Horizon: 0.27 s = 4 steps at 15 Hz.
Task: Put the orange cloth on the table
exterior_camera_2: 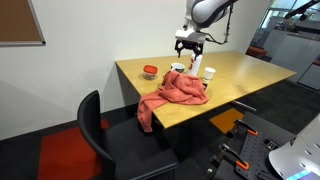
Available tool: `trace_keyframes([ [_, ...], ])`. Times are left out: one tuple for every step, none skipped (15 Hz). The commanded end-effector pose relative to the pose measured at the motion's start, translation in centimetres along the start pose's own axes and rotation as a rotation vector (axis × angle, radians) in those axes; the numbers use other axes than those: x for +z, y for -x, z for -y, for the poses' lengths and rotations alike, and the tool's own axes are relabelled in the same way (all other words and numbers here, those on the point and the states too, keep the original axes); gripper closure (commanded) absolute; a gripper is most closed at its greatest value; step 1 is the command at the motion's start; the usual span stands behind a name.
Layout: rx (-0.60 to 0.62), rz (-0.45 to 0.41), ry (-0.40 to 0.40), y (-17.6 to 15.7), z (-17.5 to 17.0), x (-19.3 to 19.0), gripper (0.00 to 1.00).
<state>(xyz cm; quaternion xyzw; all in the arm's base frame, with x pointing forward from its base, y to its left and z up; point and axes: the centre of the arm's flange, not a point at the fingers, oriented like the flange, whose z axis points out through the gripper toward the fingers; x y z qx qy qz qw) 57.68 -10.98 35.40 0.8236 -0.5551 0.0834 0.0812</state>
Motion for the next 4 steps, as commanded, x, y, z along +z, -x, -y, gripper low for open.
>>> trace_keyframes([
  [-0.003, -0.010, 0.061, 1.6, -1.7, -3.7, 0.00],
  [-0.002, -0.011, 0.070, 1.8, -1.8, -4.3, 0.00],
  [-0.005, -0.009, 0.074, 2.0, -1.9, -4.8, 0.00],
  [-0.013, -0.011, 0.067, 2.3, -1.9, -5.1, 0.00],
])
